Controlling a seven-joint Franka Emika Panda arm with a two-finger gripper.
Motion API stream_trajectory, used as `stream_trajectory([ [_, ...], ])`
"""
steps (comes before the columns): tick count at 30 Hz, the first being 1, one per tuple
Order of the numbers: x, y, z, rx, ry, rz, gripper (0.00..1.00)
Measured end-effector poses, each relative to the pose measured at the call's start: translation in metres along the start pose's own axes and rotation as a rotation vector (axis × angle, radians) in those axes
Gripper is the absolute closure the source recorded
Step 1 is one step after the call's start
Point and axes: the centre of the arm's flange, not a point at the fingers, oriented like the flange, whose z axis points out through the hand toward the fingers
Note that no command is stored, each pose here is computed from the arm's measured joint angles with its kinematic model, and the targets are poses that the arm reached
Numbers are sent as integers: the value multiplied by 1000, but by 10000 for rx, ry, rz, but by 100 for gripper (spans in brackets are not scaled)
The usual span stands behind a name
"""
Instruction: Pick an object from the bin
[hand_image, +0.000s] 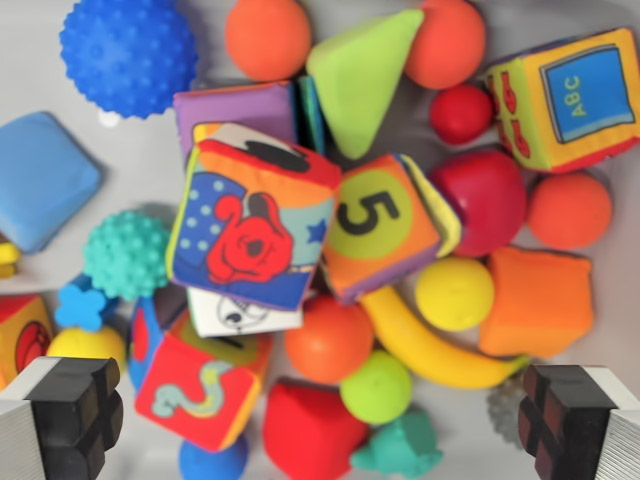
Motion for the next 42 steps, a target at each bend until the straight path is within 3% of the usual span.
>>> stream_trajectory([
  [13, 0, 0, 0, -2, -2, 7, 0],
  [23, -2, 0, 4, -34, -38, 182, 0],
  [42, -22, -2, 27, -47, -72, 1215, 0],
])
